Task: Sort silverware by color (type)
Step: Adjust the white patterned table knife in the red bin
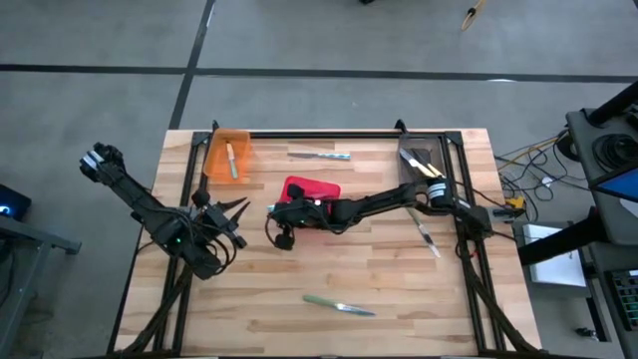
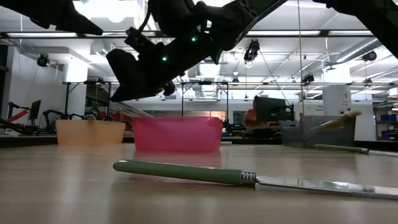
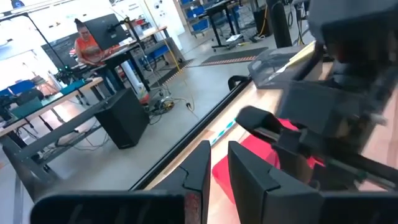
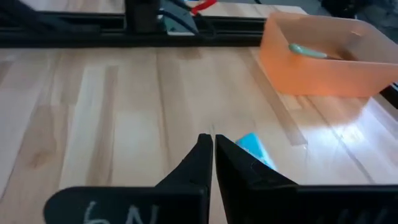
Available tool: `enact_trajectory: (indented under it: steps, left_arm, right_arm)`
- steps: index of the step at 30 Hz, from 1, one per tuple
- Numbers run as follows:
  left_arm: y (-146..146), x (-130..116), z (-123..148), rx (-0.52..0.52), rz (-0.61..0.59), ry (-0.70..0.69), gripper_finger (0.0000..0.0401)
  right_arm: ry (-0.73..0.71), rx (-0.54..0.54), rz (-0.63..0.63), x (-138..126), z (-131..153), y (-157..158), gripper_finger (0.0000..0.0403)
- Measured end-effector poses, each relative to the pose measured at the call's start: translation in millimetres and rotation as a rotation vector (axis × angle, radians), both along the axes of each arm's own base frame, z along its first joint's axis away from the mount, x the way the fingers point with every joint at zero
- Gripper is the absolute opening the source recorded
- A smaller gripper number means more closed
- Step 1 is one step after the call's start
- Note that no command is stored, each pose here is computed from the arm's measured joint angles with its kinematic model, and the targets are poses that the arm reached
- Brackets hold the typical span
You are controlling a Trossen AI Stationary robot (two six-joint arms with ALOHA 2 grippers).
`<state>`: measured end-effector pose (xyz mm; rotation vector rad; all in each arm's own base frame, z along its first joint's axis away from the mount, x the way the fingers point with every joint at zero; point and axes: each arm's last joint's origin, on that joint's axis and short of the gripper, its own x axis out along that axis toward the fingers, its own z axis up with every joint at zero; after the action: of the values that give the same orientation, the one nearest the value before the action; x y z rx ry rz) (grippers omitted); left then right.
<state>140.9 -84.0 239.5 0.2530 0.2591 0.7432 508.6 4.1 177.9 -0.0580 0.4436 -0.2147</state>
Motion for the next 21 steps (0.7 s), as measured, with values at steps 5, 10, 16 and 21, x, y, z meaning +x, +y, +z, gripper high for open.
enact_trajectory:
  steps: [5, 10, 16, 21]
  left_arm:
    - [0, 0, -2, 0.011, -0.001, 0.012, 0.0037]
    - [-1, 1, -3, 0.018, -0.002, 0.020, 0.0037]
    - [-1, 1, -3, 0.018, -0.002, 0.020, 0.0037]
    - [-1, 1, -3, 0.018, -0.002, 0.020, 0.0037]
  right_arm:
    - [-0.001, -0.001, -0.051, 0, 0, -9, 0.0009]
    - [-0.002, 0.008, -0.094, -1, 0, -19, 0.0009]
    - [-0.003, 0.007, -0.102, -1, 0, -23, 0.0009]
    - [0.015, 0.007, -0.096, -6, 13, -20, 0.0009]
